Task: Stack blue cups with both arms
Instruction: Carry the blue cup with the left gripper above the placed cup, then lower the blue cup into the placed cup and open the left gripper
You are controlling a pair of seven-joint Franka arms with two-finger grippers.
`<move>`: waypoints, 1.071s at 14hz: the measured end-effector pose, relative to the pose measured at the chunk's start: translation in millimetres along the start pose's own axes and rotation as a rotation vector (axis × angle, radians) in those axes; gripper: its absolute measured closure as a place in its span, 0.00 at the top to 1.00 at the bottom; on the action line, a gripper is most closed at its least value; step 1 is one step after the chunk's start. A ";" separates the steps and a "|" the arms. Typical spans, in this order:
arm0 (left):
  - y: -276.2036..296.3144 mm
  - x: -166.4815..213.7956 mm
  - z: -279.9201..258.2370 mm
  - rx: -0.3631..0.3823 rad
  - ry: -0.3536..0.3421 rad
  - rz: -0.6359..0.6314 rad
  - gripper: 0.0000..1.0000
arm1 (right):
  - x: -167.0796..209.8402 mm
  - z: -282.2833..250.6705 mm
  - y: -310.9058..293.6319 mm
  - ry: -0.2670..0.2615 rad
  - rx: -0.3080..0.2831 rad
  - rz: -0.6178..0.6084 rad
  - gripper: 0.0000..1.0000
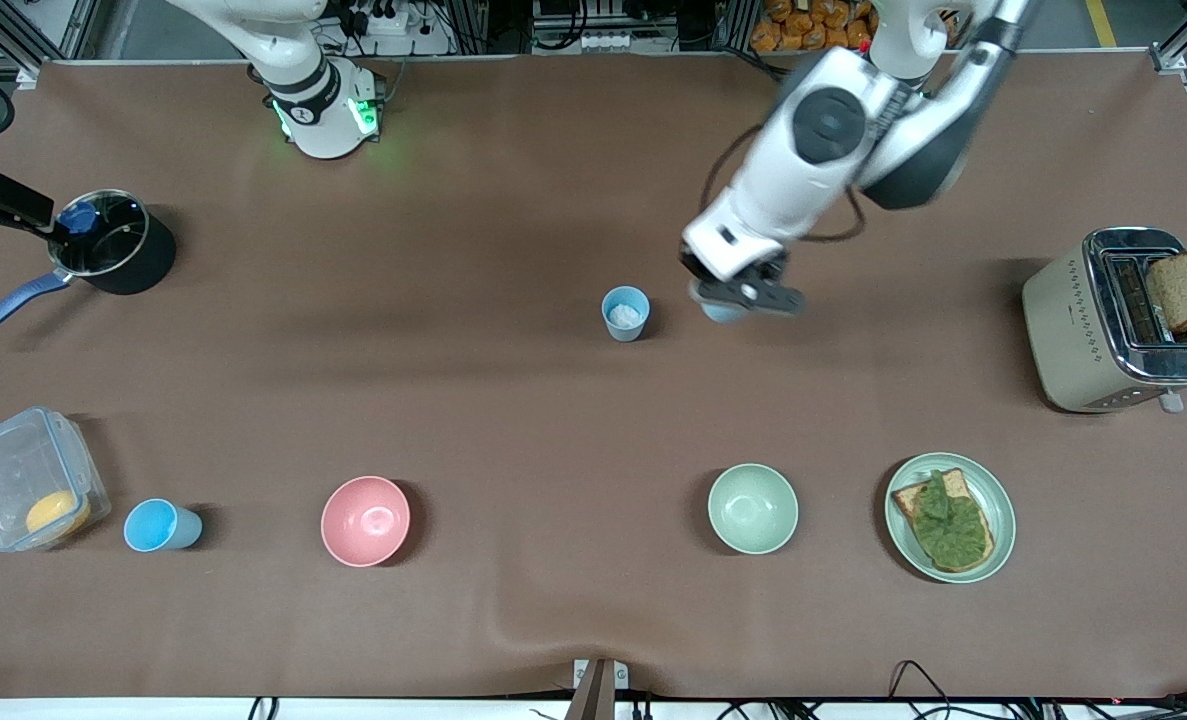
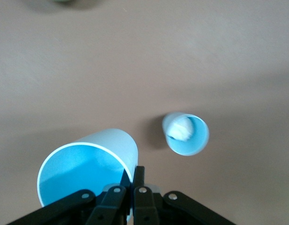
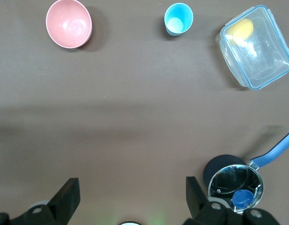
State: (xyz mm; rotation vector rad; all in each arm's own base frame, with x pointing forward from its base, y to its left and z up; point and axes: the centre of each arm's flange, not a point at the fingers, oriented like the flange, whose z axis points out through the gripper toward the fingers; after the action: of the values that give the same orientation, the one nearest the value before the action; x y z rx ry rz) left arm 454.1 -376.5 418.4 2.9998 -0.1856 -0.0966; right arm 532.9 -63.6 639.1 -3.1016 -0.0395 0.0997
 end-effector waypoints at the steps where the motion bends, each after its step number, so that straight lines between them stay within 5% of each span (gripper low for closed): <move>1: 12.9 -8.4 3.5 0.002 -0.005 0.005 0.03 | -0.1 0.0 0.6 0.000 0.000 0.001 1.00; 8: 94.4 -40.7 40.7 0.048 -0.002 -0.008 0.03 | -0.9 -0.2 5.6 0.000 0.001 0.010 1.00; 15: 119.0 -16.0 86.7 0.035 -0.004 -0.016 0.03 | -1.0 -0.4 7.9 0.002 0.001 -0.006 1.00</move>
State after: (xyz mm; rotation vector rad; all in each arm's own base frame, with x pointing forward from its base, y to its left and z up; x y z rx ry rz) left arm 417.9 -502.8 350.0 3.0368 -0.1647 -0.1019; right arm 532.1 -71.6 639.2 -3.1006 -0.0491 0.0958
